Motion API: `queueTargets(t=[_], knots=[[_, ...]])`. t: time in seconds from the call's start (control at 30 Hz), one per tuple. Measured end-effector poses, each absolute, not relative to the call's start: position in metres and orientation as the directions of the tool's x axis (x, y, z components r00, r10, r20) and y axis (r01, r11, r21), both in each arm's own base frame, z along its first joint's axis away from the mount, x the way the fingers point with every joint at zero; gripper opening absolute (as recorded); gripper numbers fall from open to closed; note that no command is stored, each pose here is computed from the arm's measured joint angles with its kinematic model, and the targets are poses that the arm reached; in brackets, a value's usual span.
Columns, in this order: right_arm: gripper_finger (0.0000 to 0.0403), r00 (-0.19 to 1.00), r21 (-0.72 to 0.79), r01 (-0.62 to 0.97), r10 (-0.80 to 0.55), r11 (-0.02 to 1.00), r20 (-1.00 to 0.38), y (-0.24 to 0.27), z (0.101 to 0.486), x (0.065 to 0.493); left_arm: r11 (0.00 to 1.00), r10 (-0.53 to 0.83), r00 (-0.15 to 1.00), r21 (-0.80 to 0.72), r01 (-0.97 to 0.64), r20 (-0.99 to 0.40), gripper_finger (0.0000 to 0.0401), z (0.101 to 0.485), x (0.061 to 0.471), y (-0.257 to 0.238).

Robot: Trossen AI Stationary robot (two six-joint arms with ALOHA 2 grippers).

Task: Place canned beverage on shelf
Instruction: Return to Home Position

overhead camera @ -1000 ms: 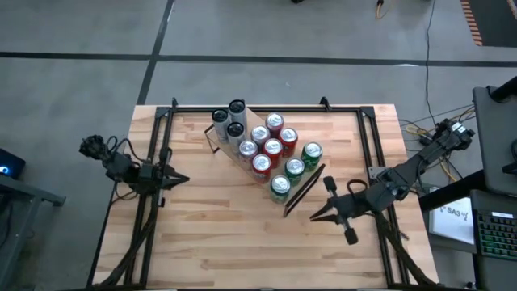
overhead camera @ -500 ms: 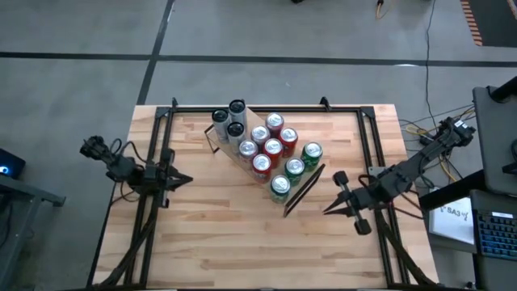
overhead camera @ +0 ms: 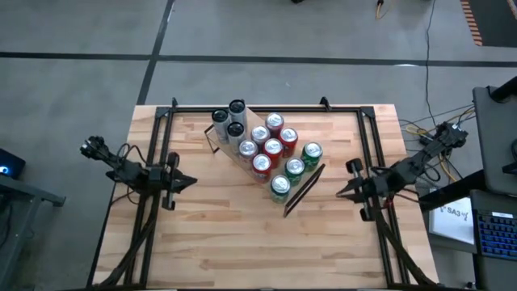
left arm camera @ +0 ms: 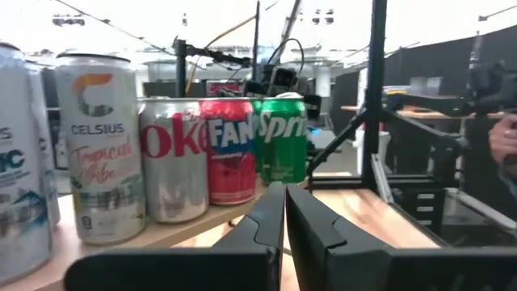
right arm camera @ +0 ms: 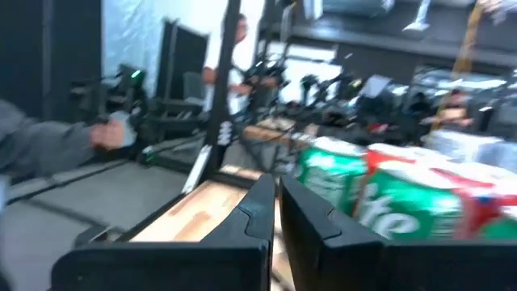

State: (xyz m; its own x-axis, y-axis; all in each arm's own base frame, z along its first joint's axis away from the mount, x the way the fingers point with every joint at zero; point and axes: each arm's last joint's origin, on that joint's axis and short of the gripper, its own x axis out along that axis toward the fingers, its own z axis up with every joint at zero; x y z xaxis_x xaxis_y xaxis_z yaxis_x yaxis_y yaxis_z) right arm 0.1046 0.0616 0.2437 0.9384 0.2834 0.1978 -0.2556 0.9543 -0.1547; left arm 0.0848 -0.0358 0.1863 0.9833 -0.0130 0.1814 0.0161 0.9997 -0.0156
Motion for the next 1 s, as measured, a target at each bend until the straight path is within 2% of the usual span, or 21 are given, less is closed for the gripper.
queueTargets(t=[0.33,0.53,0.63,0.77,1.0], knots=[[0.0012,0.93,-0.171,-0.07,0.126,0.983,0.346,0.035,0.248,0.087,0.998,0.068,0.982,-0.024,-0.065,0.177,0.0,0.186,0.085,-0.033],[0.0012,0.934,-0.219,-0.031,0.106,0.975,0.341,0.027,0.245,0.086,0.993,0.12,0.978,-0.044,-0.114,0.171,0.0,0.186,0.085,-0.032],[0.0012,0.95,-0.248,0.006,0.072,0.969,0.304,0.023,0.242,0.089,0.988,0.151,0.975,-0.044,-0.146,0.164,0.0,0.186,0.085,-0.031],[0.0012,0.958,-0.283,-0.062,0.137,0.957,0.253,0.021,0.236,0.09,0.986,0.168,0.974,-0.037,-0.165,0.151,0.0,0.184,0.085,-0.03],[0.0012,0.977,-0.238,-0.087,0.129,0.967,0.169,0.018,0.22,0.095,0.982,0.186,0.974,-0.025,-0.185,0.125,0.0,0.181,0.085,-0.03]])
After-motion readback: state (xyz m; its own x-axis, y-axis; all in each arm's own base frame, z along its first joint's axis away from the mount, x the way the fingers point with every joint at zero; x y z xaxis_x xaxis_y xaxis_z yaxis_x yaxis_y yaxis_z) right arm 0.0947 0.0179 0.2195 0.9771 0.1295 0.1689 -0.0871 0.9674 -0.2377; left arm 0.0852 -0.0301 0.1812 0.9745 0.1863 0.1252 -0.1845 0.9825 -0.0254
